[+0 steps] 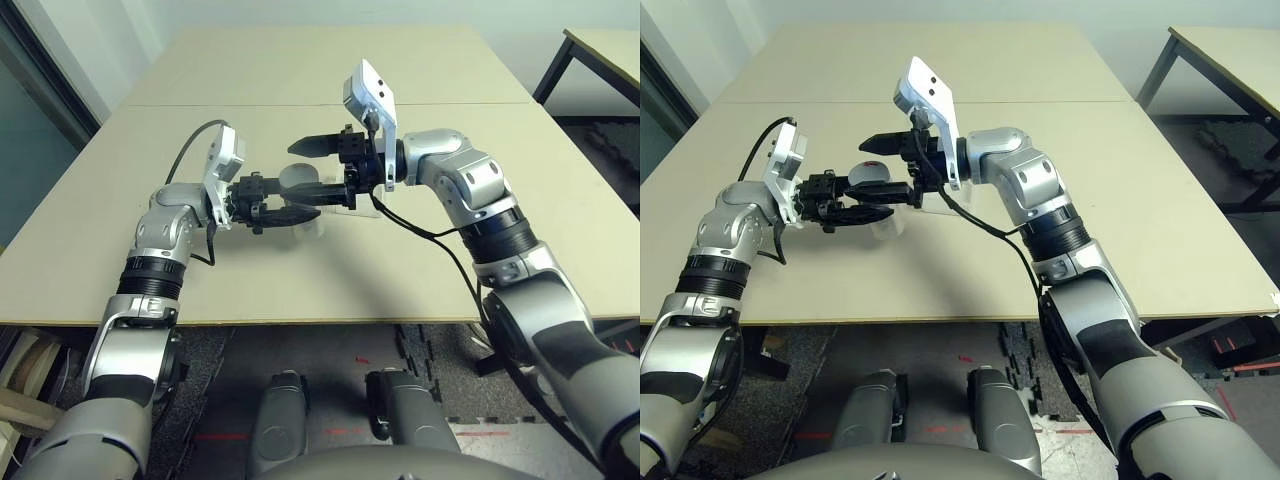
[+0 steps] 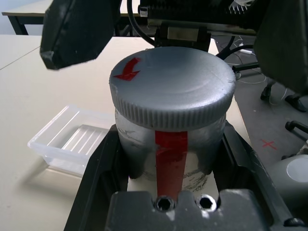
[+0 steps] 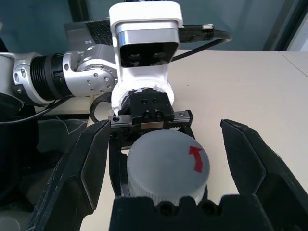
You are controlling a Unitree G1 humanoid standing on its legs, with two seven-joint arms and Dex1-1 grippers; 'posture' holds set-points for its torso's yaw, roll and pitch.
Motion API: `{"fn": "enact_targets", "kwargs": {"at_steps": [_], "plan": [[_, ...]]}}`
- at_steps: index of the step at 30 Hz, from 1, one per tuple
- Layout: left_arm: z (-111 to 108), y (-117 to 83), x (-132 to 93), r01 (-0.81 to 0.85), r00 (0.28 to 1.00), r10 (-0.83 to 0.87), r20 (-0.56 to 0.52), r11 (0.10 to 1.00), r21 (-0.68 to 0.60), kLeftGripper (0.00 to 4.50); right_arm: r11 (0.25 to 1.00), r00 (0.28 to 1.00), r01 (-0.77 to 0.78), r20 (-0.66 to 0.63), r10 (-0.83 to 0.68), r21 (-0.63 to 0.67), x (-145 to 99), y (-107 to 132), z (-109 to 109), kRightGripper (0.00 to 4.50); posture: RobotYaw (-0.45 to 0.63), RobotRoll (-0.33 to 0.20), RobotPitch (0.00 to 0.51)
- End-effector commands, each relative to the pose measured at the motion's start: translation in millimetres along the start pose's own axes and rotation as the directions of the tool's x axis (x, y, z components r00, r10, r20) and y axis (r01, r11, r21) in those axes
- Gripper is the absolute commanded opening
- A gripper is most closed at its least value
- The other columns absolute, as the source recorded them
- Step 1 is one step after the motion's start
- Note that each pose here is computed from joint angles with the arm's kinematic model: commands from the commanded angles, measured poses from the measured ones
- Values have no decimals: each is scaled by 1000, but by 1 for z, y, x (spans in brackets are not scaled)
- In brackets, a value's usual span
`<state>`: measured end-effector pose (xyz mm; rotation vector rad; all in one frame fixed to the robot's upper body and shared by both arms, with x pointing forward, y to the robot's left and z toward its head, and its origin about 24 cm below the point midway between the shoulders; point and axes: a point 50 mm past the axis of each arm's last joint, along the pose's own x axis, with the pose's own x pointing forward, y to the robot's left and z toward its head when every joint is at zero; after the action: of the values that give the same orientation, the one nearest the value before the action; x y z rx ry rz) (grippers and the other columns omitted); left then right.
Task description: Pour the medicine from the bottle into the box.
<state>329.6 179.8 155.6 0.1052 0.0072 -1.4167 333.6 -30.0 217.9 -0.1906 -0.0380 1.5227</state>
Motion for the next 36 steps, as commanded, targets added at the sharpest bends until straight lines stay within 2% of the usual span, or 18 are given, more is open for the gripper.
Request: {"fn": "enact_targets", "kwargs": {"at_steps": [1,13,21,30,36], "plan": [[9,1,4,17,1000,-17,3,999,35,2551,1000,1000,4,-14,-5,-13,3,-2,-1,4500,23,0,54],[10,0,4,25,1000,-25,3,999,34,2551,999,999,38,-24,-38,5,1,-8,-11,4500,25,0,54],[7,-2,2,19,1000,-19,1,999,26,2551,999,999,49,-7,-49,13,-2,-9,-8,4500,20,0,57],[6,-1,0,14,1000,-14,-8,1000,21,2551,996,997,78,-3,-78,32,-18,-11,-5,4500,12,0,61],[3,-1,-1,12,1000,-12,-15,1000,16,2551,997,998,62,26,-63,48,-22,-6,4,4500,7,0,64]]}}
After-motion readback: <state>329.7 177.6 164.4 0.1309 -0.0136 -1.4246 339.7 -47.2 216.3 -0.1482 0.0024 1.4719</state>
